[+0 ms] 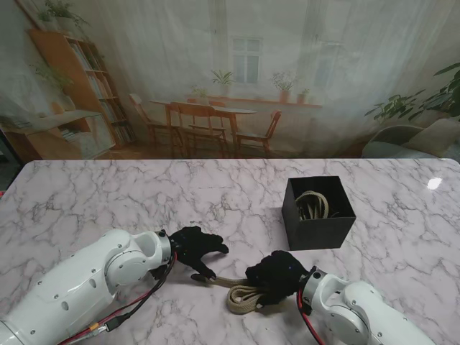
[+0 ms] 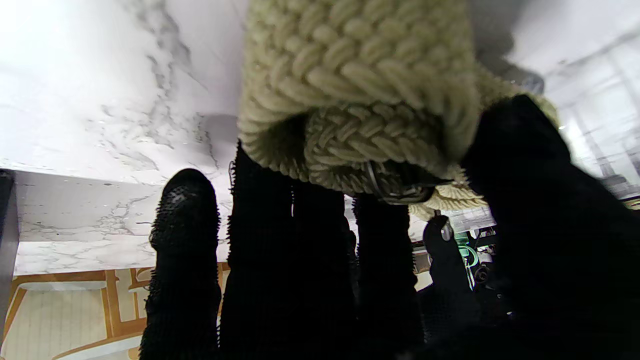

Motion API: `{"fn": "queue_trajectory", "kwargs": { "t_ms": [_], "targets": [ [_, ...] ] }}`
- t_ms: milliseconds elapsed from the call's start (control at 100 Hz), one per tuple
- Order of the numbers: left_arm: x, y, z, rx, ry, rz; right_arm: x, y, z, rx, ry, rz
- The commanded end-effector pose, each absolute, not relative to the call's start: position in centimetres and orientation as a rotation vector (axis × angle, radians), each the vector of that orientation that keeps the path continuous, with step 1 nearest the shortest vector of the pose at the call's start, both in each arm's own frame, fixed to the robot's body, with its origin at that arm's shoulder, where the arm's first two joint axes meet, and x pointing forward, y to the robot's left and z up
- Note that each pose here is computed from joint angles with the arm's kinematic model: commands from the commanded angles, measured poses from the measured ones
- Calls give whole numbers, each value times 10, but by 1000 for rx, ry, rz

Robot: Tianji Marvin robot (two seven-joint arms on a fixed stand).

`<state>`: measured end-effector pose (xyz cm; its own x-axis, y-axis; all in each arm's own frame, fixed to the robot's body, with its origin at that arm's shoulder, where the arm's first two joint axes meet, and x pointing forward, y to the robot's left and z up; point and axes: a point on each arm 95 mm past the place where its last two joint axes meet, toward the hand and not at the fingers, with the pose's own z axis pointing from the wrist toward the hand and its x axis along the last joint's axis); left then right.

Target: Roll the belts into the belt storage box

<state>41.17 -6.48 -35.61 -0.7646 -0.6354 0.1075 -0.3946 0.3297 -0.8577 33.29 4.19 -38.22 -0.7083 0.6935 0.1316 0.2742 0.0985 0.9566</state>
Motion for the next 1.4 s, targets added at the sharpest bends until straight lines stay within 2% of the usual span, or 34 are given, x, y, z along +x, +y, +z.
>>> {"fn": "queue_trajectory", "kwargs": {
  "t_ms": [0, 520, 1390],
  "targets": [
    [409, -66, -360, -900, 2382, -1371, 330, 41, -388, 960, 2042, 1621],
    [405, -55, -359, -832, 2375, -1311, 329, 41, -389, 953, 2034, 1584],
    [394, -78, -361, -808, 2393, -1420, 328, 42, -391, 964, 2023, 1556]
  ]
}}
